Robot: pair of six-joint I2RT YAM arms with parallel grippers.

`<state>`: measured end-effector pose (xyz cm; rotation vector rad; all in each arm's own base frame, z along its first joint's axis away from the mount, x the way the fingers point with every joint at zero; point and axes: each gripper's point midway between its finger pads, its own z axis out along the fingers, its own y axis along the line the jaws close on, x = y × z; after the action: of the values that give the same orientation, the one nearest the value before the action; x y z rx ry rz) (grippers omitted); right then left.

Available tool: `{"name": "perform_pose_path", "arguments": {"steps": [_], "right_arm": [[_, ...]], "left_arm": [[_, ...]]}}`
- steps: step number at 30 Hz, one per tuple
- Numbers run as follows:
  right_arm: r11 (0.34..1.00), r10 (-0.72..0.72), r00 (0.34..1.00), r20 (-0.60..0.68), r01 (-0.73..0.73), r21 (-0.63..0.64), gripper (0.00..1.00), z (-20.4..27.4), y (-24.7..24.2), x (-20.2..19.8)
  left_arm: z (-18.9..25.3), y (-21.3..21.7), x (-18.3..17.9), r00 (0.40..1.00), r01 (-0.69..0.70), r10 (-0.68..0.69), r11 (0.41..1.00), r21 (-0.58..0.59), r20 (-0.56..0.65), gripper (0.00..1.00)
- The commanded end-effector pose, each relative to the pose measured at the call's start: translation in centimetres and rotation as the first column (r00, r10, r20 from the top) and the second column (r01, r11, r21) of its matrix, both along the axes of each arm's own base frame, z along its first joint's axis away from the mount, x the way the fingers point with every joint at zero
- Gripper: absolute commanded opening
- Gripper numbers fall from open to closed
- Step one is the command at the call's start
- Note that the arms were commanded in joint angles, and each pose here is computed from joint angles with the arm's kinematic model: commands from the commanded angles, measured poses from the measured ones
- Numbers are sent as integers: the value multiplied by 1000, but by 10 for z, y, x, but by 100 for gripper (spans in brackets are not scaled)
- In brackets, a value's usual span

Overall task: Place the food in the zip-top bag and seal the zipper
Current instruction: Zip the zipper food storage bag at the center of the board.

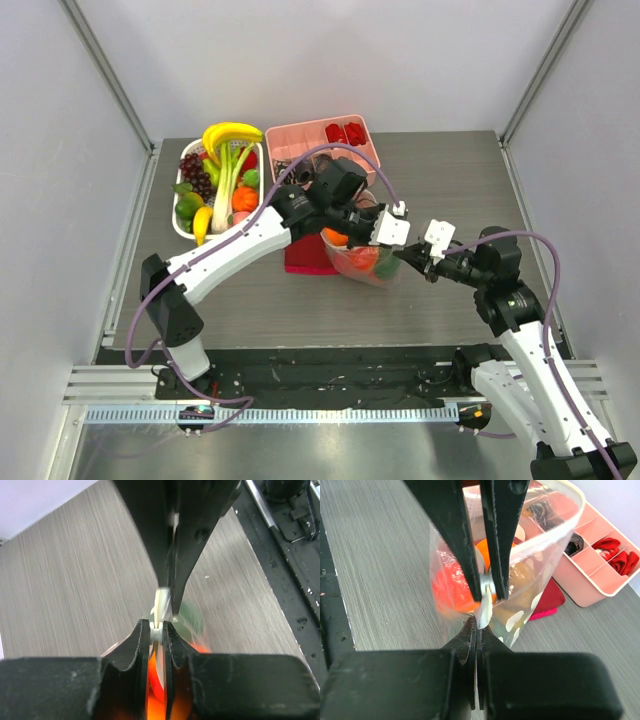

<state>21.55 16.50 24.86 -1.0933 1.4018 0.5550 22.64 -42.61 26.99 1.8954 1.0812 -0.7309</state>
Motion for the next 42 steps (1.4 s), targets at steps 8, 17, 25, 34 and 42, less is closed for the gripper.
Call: {"name": "perform_pose_path", "arguments": {"steps": [8,17,25,34,42], "right_arm": [[1000,-16,996,88,17,-9,1,9,-5,-4],[997,-75,992,101,77,-18,1,9,-13,-2],[993,-118,988,97,120,-15,1,10,-20,-7],[985,-167,981,94,169,-16,1,11,-28,-9],[984,-173,979,105,177,-23,1,12,-30,-12]], "left_arm": [[1,55,50,985,-159,153,984,75,82,11],[-1,110,75,963,-263,252,955,140,91,11],[-10,150,94,945,-325,309,927,187,111,12],[-6,182,113,920,-389,367,900,197,137,11],[-4,214,124,893,-449,428,870,204,139,11]]}}
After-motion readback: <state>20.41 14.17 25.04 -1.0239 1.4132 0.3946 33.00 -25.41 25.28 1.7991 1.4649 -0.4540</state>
